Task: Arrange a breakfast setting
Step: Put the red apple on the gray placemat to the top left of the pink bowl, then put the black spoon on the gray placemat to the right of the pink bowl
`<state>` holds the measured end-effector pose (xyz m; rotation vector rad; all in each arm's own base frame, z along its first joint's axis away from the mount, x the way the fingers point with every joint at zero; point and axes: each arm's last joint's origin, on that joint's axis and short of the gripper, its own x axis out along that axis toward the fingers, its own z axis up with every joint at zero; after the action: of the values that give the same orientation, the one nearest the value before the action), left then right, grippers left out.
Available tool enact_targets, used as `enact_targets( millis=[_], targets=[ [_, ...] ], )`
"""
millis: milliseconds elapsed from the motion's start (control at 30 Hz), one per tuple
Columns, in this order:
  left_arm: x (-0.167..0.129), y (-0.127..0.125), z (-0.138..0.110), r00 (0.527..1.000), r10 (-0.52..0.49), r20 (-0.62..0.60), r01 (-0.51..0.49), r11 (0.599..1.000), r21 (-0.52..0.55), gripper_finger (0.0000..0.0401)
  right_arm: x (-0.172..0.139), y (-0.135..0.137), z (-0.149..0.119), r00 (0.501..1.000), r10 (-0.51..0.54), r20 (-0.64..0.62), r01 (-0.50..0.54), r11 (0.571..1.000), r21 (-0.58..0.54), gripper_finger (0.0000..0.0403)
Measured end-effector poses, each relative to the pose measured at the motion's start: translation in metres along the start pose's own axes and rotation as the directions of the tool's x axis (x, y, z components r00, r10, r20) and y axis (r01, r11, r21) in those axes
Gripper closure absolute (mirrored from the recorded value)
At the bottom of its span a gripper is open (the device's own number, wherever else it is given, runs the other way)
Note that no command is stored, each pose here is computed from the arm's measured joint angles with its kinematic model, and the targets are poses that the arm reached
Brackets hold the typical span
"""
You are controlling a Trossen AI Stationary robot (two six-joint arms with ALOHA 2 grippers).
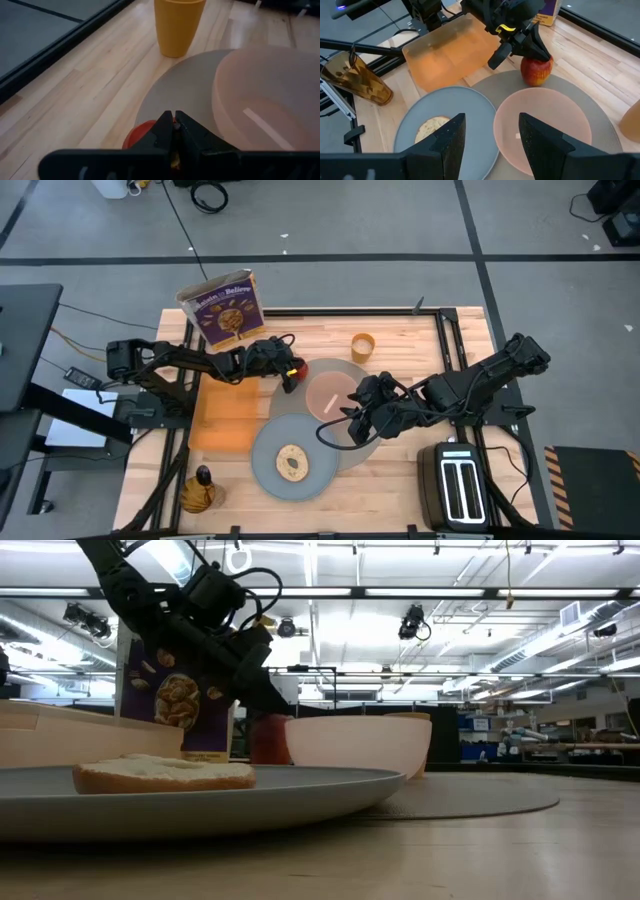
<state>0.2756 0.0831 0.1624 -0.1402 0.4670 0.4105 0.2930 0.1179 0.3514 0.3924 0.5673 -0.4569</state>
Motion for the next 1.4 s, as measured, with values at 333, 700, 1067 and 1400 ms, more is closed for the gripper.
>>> enact_targets(
  millis=[333, 700, 1067, 1400],
  targets=[
    [0.000, 0.001, -0.004, 0.998, 0.045, -0.040, -0.044, 0.999, 0.016, 0.0381, 0.000, 0.000, 0.000, 1.000, 0.002, -0.002, -0.002, 1.000, -0.006, 0.0211],
    [-0.003, 0.001, -0.003, 0.999, 0.029, -0.046, -0.031, 0.999, -0.041, 0.0345, 0.000, 0.000, 0.000, 1.000, 0.002, -0.002, -0.002, 1.000, -0.011, 0.0209],
    [-0.013, 0.000, 0.001, 0.998, 0.016, -0.059, -0.020, 0.998, -0.059, 0.0272, 0.000, 0.000, 0.000, 1.000, 0.003, -0.002, -0.003, 1.000, -0.011, 0.0209],
    [-0.039, -0.007, 0.024, 0.998, -0.037, 0.048, 0.039, 0.998, -0.052, 0.0246, 0.000, 0.000, 0.000, 1.000, 0.003, -0.003, -0.003, 1.000, -0.012, 0.0209]
  ],
)
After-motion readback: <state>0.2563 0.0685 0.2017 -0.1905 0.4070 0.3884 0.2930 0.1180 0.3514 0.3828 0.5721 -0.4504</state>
